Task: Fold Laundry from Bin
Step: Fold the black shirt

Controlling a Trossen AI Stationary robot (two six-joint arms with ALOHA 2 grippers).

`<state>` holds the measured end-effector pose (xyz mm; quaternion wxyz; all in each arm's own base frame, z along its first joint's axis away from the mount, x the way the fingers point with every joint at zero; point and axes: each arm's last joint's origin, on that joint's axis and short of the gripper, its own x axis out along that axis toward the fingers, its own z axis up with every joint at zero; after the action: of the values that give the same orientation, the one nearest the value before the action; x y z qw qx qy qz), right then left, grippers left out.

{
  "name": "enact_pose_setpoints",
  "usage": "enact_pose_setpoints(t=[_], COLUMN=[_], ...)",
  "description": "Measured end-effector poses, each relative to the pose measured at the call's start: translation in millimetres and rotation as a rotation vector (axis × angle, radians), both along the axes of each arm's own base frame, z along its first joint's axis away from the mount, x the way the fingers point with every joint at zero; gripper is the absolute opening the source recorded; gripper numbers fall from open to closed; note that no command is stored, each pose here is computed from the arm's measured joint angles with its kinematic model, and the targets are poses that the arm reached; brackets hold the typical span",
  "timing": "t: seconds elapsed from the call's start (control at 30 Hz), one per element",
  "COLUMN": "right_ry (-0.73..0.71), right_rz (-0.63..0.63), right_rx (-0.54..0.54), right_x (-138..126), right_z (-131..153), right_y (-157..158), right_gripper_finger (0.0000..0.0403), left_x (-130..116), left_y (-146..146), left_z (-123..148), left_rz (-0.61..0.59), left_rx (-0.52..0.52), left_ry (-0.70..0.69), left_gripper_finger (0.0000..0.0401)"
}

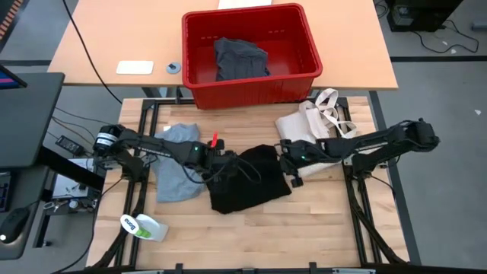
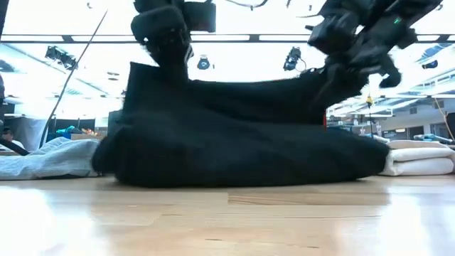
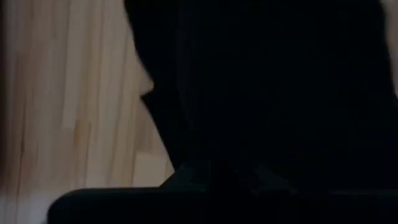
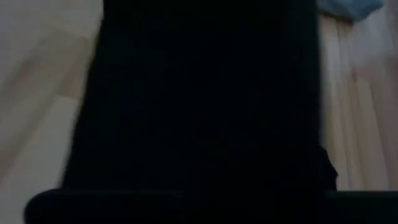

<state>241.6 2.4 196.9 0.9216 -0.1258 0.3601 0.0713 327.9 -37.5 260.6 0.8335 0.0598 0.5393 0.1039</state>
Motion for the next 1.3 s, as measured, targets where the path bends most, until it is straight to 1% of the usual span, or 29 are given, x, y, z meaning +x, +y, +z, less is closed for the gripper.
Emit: enact_pose_setpoints(t=[0.07,0.2,0.3,0.37,0.47,0.57,0.63,0.7,0.77,0.83,0.87,0.97,1.03,1.1,1.17,1.3], right_ry=[0.011,0.006,-0.032,-0.062,-0.102,-0.141,-0.138,-0.131,-0.115,-0.098,-0.1,-0.091,-0.082,-0.074,-0.071,-0.038], right_rz=[-0.02,-0.066,-0.138,-0.23,-0.38,-0.507,-0.537,-0.534,-0.52,-0.506,-0.494,-0.408,-0.303,-0.227,-0.188,-0.151], right_rx=[0.002,0.023,0.04,0.038,0.041,0.11,0.166,0.195,0.206,0.205,0.212,0.252,0.27,0.277,0.271,0.18], right_x=[6.1,16.7,23.3,25.7,27.1,26.5,25.0,24.6,23.6,20.3,18.8,13.3,11.9,13.1,17.1,26.8], right_z=[-7.7,-19.7,-23.3,-23.2,-22.3,-19.9,-20.2,-21.1,-22.0,-19.8,-17.0,-7.9,-3.1,-2.3,-5.2,-23.2], right_y=[-8.5,-23.2,-33.5,-40.9,-51.9,-60.8,-64.6,-66.3,-66.5,-65.4,-64.1,-53.9,-39.8,-23.8,-8.3,16.7], right_gripper_finger=[0.0094,0.0135,0.0161,0.0172,0.0177,0.0176,0.0176,0.0176,0.0176,0.0176,0.0176,0.0176,0.0176,0.0175,0.0175,0.0175], left_x=[-3.6,-5.3,-10.0,-12.4,-13.8,-15.4,-15.5,-14.9,-15.1,-15.6,-14.4,-4.9,3.6,11.2,15.7,28.3], left_y=[6.7,17.9,26.0,32.4,42.9,51.8,56.2,60.4,63.3,63.9,62.0,46.2,30.5,15.1,2.9,-10.3], left_z=[-1.6,-5.0,-5.9,-5.9,-5.8,-6.0,-6.7,-7.9,-8.1,-6.0,-4.6,-1.5,-4.9,-13.6,-28.1,-55.8], left_rz=[0.041,0.161,0.292,0.348,0.404,0.433,0.436,0.439,0.417,0.414,0.405,0.321,0.255,0.201,0.158,0.156], left_rx=[-0.003,-0.014,0.052,0.087,0.109,0.112,0.114,0.116,0.125,0.124,0.105,-0.022,-0.074,-0.077,-0.061,-0.06], left_ry=[0.041,0.04,0.048,0.055,0.058,0.071,0.082,0.089,0.104,0.097,0.083,0.008,-0.029,-0.046,0.0,0.036], left_gripper_finger=[0.0016,0.0018,0.0033,0.0057,0.0112,0.0173,0.021,0.0243,0.0268,0.0283,0.0287,0.0288,0.0285,0.0281,0.0276,0.027])
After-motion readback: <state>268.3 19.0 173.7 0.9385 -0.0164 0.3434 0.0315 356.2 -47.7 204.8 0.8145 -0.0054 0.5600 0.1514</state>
